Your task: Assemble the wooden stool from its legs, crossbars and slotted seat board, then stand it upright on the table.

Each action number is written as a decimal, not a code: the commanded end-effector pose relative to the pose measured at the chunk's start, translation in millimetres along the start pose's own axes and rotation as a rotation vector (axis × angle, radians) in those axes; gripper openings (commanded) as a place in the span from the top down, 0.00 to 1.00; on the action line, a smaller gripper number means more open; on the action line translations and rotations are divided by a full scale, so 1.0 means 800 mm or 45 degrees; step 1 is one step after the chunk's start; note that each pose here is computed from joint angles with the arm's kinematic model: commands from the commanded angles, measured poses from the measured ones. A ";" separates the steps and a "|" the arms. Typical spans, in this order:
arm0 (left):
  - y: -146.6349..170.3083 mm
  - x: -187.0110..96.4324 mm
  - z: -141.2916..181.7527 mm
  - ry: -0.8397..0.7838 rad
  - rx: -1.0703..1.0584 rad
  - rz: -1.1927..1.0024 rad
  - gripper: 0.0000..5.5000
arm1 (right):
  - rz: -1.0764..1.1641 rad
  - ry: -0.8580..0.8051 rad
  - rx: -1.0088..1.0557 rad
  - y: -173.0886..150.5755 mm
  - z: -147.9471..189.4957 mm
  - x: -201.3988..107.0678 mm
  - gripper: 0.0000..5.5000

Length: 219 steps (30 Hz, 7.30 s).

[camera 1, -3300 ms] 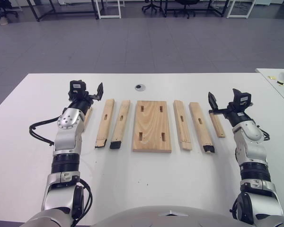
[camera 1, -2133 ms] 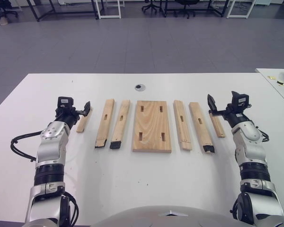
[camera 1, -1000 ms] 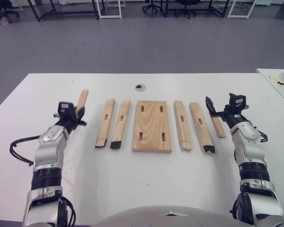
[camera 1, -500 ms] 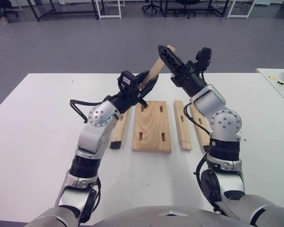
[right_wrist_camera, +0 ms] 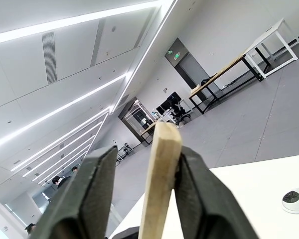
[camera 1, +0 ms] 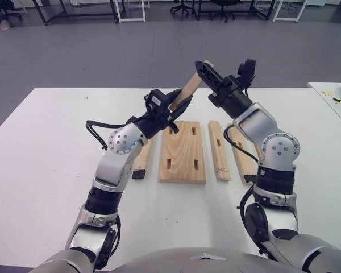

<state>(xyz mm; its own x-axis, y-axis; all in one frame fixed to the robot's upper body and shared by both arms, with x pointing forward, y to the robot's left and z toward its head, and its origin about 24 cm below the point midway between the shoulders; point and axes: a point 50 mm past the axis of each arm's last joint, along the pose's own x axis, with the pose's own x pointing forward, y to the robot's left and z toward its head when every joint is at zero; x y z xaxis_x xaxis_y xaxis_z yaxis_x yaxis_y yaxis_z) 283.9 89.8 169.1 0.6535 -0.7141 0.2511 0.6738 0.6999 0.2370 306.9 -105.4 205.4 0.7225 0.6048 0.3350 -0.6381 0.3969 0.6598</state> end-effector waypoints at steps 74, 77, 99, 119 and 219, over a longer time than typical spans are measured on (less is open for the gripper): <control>0.040 -0.014 -0.060 0.257 -0.020 0.418 0.46 | -0.818 0.213 -0.899 -0.117 -0.090 -0.126 0.55; 0.035 -0.015 -0.058 0.262 0.002 0.407 0.46 | -0.900 0.418 -0.822 -0.112 -0.086 -0.137 0.44; 0.026 -0.013 -0.061 0.296 0.058 0.356 0.46 | -1.159 0.785 -0.719 -0.109 -0.116 -0.189 0.36; 0.046 -0.016 -0.031 -0.143 -1.273 0.164 0.46 | -0.092 0.374 -1.327 -0.042 -0.051 -0.109 0.63; -0.017 -0.050 0.098 -0.232 -0.253 0.588 0.20 | -0.305 1.004 -0.734 -0.070 -0.155 -0.099 0.39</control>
<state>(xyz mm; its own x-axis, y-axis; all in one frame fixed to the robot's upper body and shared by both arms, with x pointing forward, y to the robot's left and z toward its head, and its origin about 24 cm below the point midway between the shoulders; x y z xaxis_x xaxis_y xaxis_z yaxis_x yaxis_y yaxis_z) 219.5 109.1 223.7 0.8544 -0.3050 0.4206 0.3872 0.9136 -0.1241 248.3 -88.3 65.1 0.6052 0.7013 -0.3767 -0.6915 0.6976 0.1878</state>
